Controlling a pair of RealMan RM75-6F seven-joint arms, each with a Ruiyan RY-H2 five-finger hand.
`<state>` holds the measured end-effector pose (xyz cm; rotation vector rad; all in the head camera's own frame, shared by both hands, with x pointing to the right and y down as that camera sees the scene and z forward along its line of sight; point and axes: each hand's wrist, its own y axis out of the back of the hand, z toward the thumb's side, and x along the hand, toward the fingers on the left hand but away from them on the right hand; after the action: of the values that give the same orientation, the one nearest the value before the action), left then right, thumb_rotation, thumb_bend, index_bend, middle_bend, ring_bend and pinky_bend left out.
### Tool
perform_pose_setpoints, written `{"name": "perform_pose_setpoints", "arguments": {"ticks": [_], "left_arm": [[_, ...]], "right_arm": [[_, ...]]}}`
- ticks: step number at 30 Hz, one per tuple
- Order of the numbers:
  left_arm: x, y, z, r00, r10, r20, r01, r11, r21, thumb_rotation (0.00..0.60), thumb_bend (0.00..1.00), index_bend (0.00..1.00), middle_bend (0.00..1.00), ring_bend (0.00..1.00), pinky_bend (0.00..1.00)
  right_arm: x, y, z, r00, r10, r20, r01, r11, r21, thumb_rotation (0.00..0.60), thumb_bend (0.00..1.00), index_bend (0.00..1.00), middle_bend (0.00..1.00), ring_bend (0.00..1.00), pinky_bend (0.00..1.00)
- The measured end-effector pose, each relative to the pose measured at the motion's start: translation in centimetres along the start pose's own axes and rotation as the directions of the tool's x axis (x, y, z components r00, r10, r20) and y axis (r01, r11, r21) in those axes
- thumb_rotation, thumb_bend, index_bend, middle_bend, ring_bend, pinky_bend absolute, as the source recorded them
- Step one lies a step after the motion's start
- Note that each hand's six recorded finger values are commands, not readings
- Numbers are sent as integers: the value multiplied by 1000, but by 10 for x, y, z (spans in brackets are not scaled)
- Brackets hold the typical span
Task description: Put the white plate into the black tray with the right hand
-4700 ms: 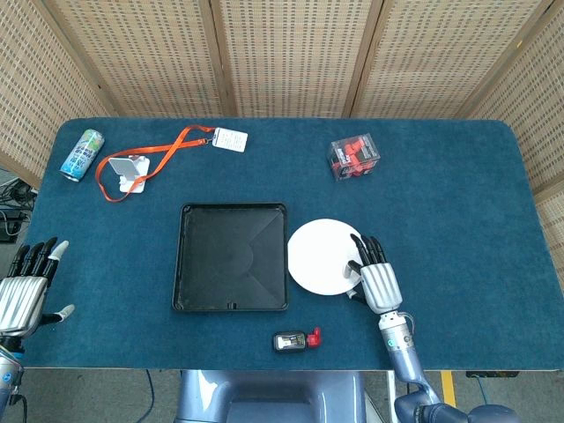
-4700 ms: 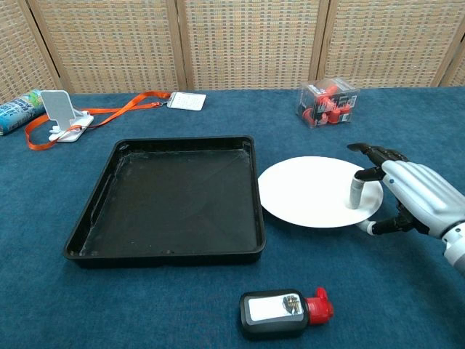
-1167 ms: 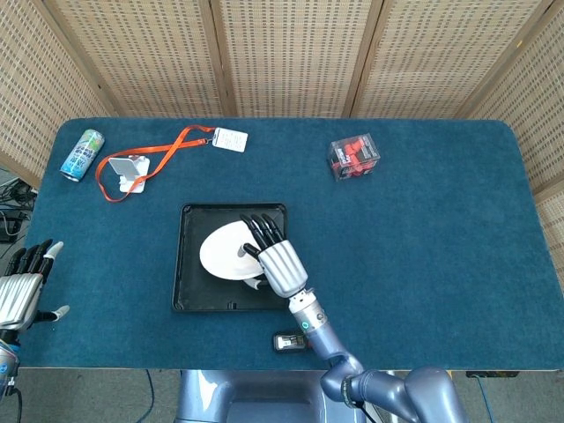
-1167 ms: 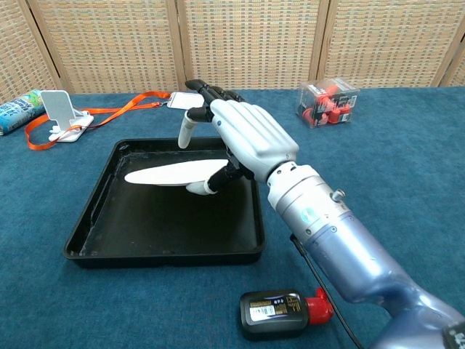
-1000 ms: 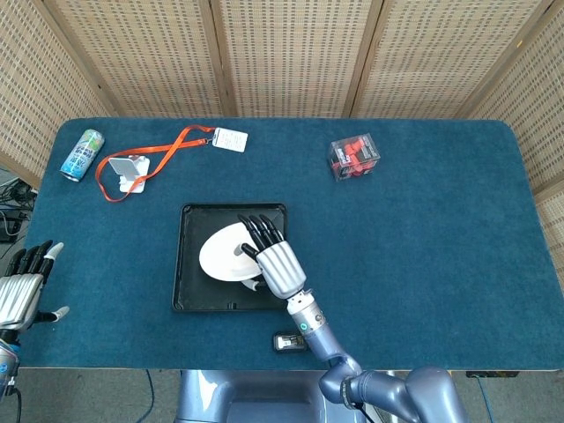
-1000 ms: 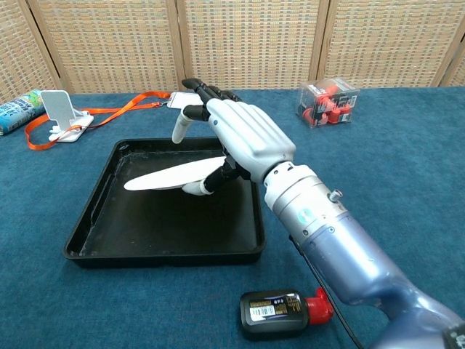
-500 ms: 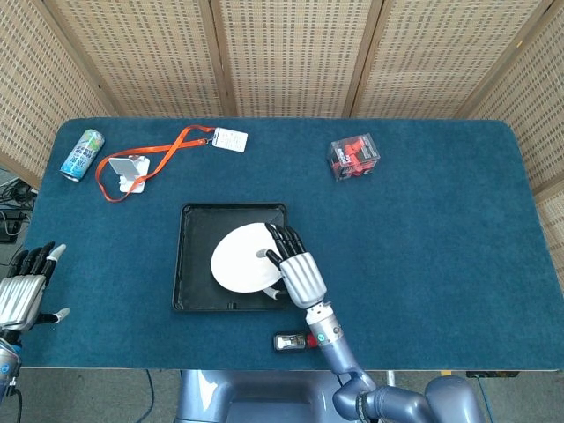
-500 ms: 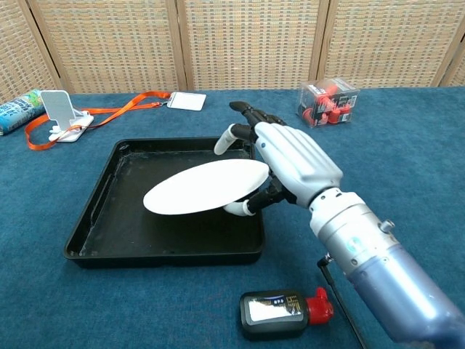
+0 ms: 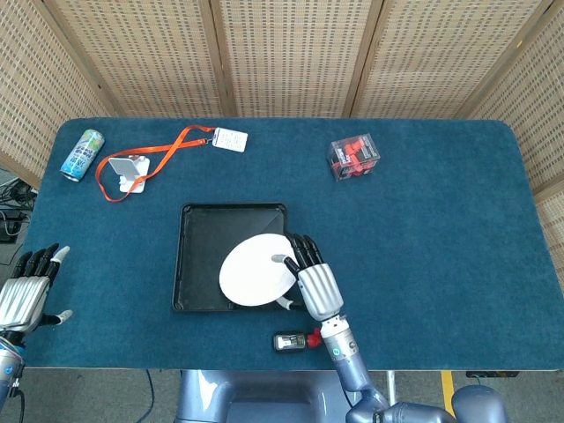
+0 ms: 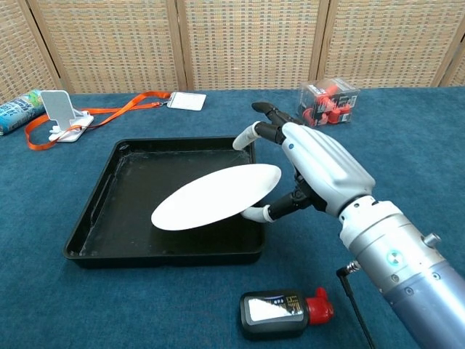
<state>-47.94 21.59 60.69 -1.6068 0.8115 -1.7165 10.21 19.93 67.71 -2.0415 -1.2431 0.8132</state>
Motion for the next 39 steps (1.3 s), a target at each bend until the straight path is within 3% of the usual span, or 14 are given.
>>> {"name": "perform_pose_setpoints", "arguments": {"ticks": [20, 31, 39], "left_arm": [[4, -4, -6, 1000, -19, -17, 19, 1000, -8, 600, 0, 0, 0, 0, 0], [6, -6, -9, 999, -29, -25, 28, 1000, -13, 600, 0, 0, 0, 0, 0], [6, -8, -6, 999, -37, -15, 37, 999, -5, 600, 0, 0, 0, 0, 0]], "right_arm": [[-61, -37, 17, 995, 97, -35, -93, 991, 99, 600, 34, 322, 0, 0, 35], [-80, -50, 26, 993, 116, -32, -113, 990, 85, 600, 20, 300, 0, 0, 30], [-71, -46, 25, 988, 156, -19, -154, 986, 64, 600, 0, 103, 0, 0, 0]]}}
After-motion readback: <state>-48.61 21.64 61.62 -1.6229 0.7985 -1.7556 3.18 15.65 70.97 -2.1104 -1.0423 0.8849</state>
